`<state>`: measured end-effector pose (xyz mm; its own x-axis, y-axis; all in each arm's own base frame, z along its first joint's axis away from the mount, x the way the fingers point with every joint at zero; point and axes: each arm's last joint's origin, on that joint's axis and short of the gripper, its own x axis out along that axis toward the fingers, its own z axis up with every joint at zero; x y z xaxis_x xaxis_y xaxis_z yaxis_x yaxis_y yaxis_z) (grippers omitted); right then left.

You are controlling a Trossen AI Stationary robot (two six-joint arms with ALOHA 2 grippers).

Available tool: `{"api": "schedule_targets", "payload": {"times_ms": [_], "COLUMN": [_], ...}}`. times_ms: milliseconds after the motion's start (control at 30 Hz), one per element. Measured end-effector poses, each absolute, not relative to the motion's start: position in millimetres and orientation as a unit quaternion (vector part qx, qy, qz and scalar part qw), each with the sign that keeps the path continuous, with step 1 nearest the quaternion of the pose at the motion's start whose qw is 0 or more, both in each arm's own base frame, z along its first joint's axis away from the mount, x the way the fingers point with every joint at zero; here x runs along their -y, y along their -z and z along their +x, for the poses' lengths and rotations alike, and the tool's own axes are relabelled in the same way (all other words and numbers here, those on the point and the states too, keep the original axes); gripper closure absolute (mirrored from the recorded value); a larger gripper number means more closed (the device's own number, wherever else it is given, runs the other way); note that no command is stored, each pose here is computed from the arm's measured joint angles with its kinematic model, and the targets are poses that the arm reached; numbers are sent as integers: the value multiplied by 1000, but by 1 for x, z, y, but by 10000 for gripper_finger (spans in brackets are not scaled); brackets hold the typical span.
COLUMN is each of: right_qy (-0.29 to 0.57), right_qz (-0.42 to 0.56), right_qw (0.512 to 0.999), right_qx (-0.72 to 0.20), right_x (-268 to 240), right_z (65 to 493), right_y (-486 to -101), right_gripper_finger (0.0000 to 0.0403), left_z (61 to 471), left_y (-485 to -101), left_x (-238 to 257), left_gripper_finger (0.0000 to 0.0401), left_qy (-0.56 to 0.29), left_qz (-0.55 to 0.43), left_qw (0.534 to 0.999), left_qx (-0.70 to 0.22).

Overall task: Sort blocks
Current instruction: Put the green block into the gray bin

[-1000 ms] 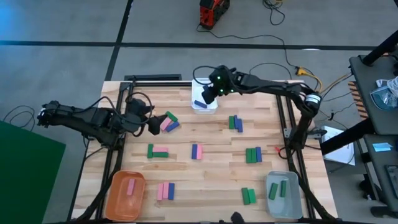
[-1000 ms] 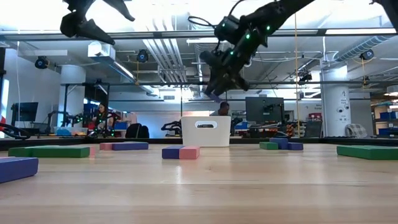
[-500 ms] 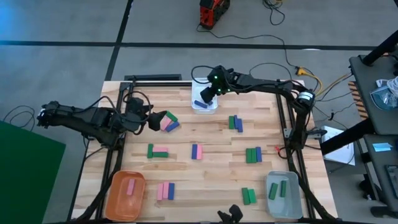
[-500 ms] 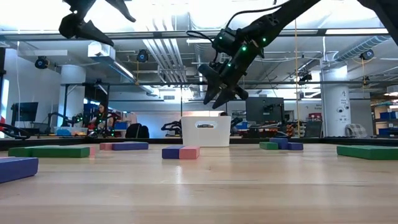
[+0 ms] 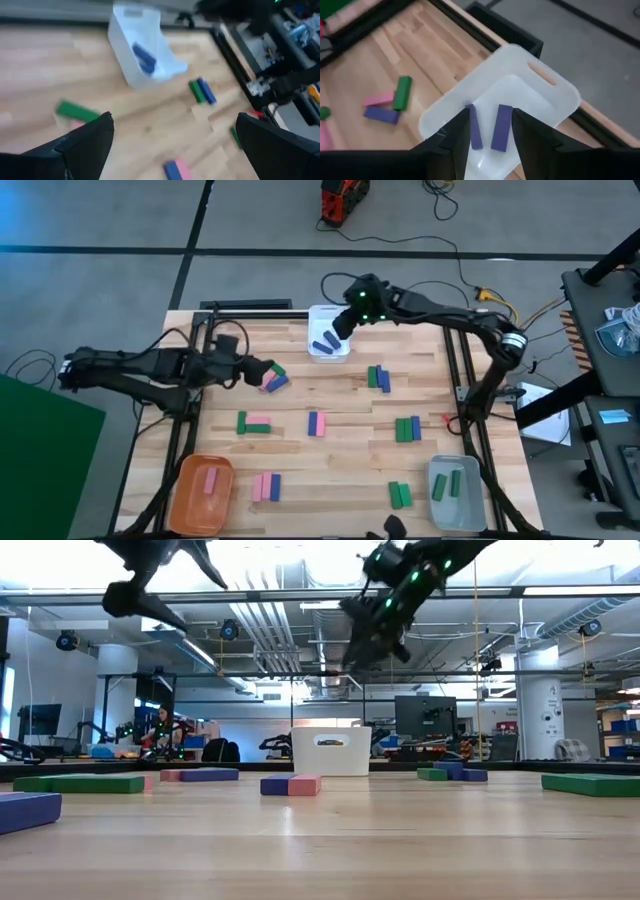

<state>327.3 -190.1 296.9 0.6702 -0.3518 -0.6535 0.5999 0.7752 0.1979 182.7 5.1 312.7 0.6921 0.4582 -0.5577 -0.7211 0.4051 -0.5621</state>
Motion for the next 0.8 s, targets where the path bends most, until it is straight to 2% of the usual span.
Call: {"api": "schedule_targets", "payload": {"times_ms": [200, 500, 633, 800], "right_qy": [265, 265, 267, 272], "right_qz": [192, 192, 202, 232], "right_qw": [901, 902, 893, 880], "right_qx": [-285, -283, -300, -314], "right_x": [175, 165, 163, 158], "right_z": [302, 284, 282, 282], "right_y": [-333, -351, -347, -344], "right_gripper_finger": [302, 326, 330, 325], "left_z": [194, 181, 176, 170], "left_y": [-293, -270, -267, -265], "left_x": [-4, 5, 6, 6], "left_gripper_finger": [13, 13, 13, 13], "left_qy": [-322, -353, -365, -378], "left_qz": [-493, -580, -577, -557], "left_qw": [763, 596, 569, 566], "left_qx": [-266, -429, -459, -477]}}
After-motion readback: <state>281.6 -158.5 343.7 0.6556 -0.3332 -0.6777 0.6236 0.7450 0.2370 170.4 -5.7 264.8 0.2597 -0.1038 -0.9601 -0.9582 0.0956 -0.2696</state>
